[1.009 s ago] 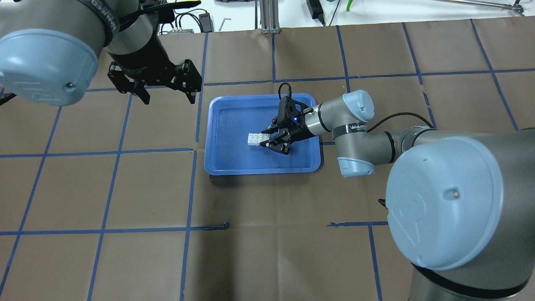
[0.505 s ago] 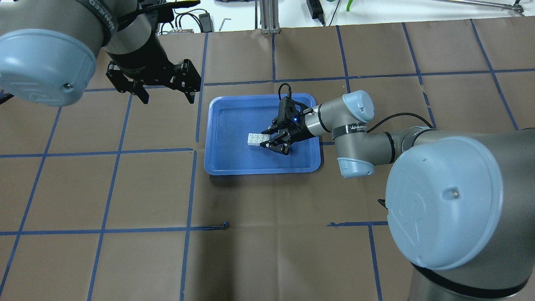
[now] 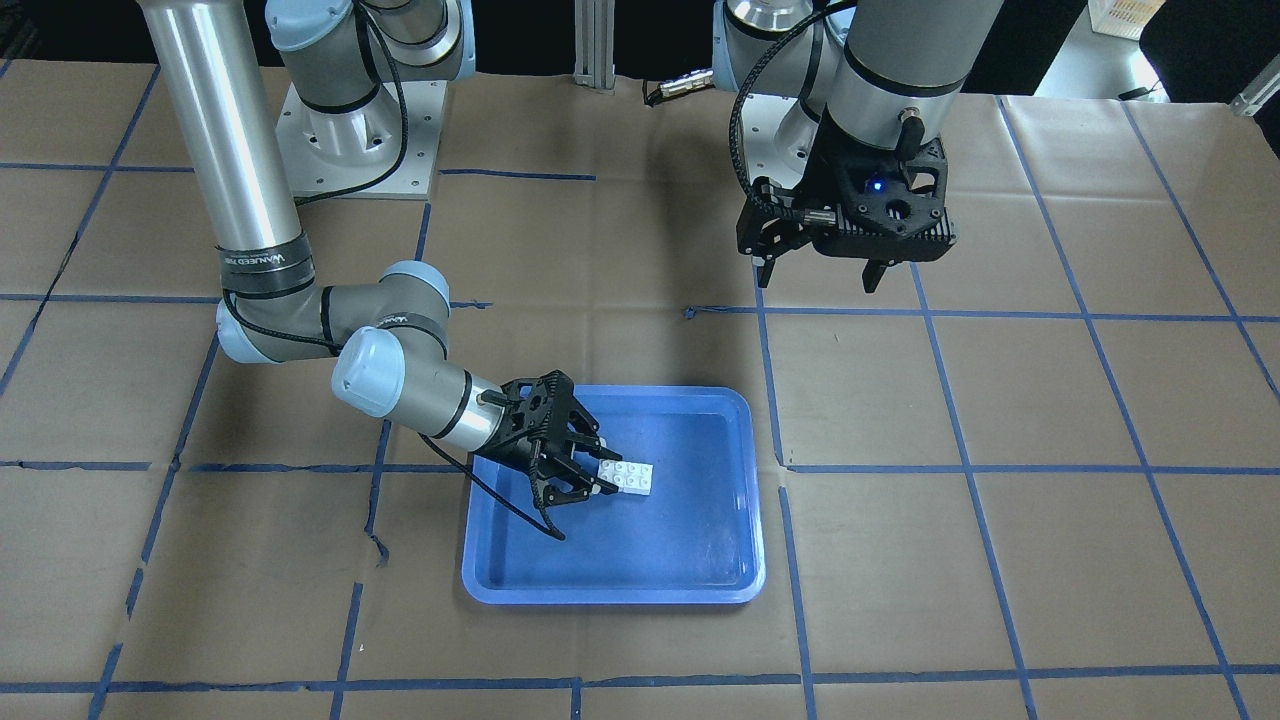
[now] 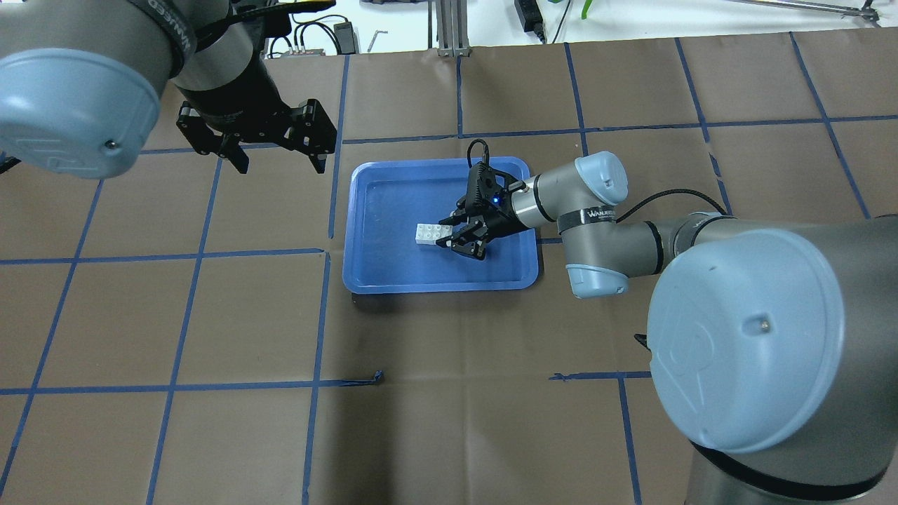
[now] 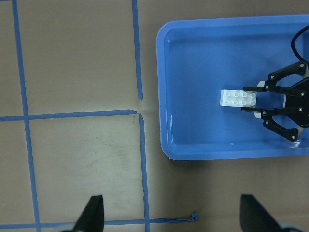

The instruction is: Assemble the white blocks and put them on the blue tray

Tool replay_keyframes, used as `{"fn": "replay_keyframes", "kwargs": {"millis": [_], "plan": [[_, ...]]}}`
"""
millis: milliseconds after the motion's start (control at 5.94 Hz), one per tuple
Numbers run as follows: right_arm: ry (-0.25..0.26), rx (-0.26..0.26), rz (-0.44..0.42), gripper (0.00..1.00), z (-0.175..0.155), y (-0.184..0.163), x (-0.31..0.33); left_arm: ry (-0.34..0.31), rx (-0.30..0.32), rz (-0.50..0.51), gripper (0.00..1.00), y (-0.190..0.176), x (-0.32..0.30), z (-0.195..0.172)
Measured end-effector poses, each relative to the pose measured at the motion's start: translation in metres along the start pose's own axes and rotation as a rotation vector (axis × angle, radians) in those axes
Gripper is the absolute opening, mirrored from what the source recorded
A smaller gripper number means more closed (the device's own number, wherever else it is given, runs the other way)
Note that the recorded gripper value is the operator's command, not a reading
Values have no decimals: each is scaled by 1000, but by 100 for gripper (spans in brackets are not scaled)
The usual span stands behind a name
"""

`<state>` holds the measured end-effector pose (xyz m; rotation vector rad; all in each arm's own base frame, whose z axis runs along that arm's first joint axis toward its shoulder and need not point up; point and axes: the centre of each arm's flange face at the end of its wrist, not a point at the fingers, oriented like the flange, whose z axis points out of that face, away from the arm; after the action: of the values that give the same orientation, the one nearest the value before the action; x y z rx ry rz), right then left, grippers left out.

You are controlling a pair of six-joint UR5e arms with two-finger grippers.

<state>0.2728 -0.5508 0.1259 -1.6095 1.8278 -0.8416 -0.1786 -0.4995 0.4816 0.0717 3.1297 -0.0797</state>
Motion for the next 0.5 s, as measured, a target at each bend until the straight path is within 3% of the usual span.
{"fn": "replay_keyframes", "kwargs": {"millis": [505], "plan": [[-3,0,3,49,2,2,0,0,-5,2,99,0,0,1]]}}
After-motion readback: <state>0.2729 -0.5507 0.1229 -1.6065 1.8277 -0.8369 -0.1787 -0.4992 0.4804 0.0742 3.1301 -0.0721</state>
